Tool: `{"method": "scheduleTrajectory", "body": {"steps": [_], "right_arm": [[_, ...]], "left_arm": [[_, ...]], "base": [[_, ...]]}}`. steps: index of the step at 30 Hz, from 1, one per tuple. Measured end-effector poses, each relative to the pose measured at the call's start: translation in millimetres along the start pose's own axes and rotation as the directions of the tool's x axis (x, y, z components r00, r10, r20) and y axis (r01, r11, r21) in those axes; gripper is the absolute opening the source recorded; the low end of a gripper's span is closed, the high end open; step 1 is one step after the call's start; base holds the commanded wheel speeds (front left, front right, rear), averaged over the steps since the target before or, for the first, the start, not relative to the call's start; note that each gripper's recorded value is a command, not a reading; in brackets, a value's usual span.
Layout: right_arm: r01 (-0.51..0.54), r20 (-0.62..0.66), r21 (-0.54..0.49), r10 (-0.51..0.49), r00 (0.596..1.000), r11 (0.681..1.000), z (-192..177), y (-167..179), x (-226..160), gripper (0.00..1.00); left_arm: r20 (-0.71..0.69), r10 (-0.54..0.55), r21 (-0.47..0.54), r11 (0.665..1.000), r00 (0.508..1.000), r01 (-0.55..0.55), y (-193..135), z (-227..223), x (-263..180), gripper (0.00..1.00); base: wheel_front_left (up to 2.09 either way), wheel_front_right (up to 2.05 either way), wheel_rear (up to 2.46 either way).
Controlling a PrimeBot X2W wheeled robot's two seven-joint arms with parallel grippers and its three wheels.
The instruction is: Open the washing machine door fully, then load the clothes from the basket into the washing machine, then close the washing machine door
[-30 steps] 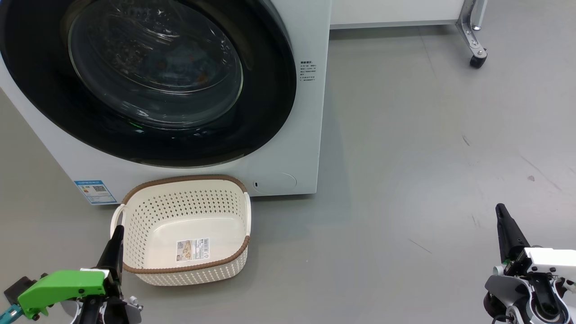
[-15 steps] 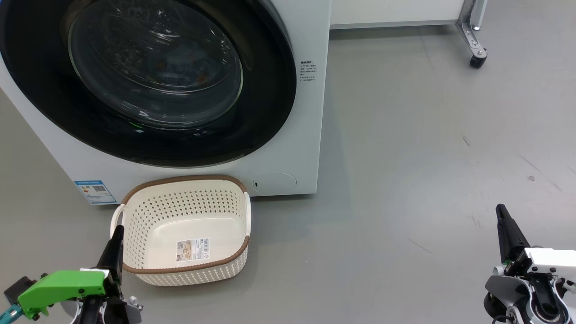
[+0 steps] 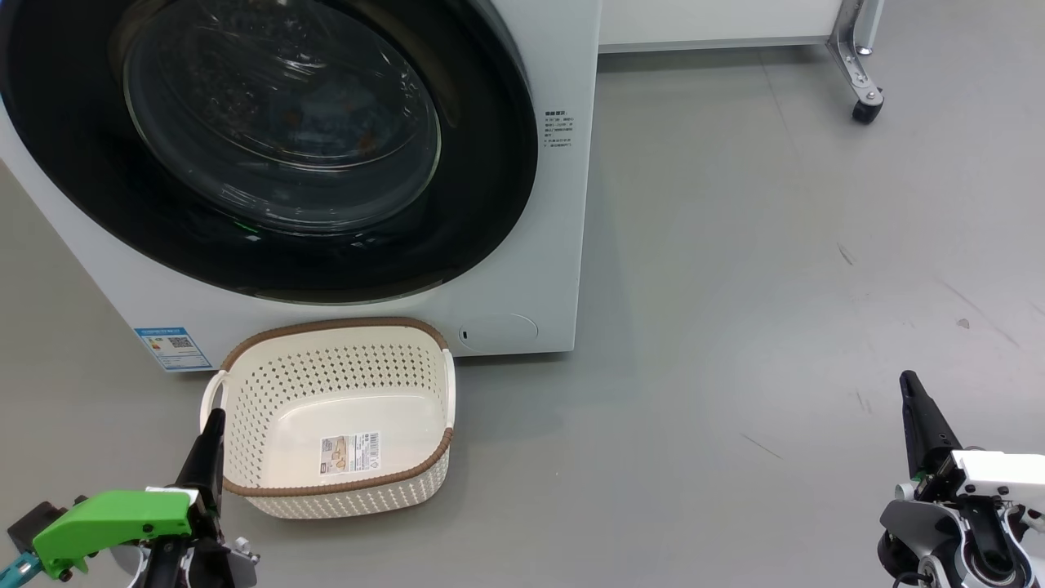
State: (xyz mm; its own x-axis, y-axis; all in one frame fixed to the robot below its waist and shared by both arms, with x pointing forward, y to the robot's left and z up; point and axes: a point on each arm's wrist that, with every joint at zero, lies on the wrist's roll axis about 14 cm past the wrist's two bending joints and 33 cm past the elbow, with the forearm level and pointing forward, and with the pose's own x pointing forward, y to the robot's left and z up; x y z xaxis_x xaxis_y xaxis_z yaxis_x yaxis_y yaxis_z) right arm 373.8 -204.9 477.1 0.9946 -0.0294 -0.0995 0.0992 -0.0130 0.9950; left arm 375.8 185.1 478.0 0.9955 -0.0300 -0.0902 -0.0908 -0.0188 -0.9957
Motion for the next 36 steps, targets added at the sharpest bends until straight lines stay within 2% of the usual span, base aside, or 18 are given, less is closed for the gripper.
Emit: {"method": "scheduleTrajectory", "body": {"steps": [36], "right_arm": [[0.003, 0.004, 0.002, -0.003, 1.0, 1.0, 1.0, -1.2, -0.1, 0.0]], "left_arm": [[0.0, -0.001, 0.0, 1.0, 1.0, 0.001, -0.2, -0.2, 0.1, 0.0]], "base": [[0.0, 0.0, 0.0]]}}
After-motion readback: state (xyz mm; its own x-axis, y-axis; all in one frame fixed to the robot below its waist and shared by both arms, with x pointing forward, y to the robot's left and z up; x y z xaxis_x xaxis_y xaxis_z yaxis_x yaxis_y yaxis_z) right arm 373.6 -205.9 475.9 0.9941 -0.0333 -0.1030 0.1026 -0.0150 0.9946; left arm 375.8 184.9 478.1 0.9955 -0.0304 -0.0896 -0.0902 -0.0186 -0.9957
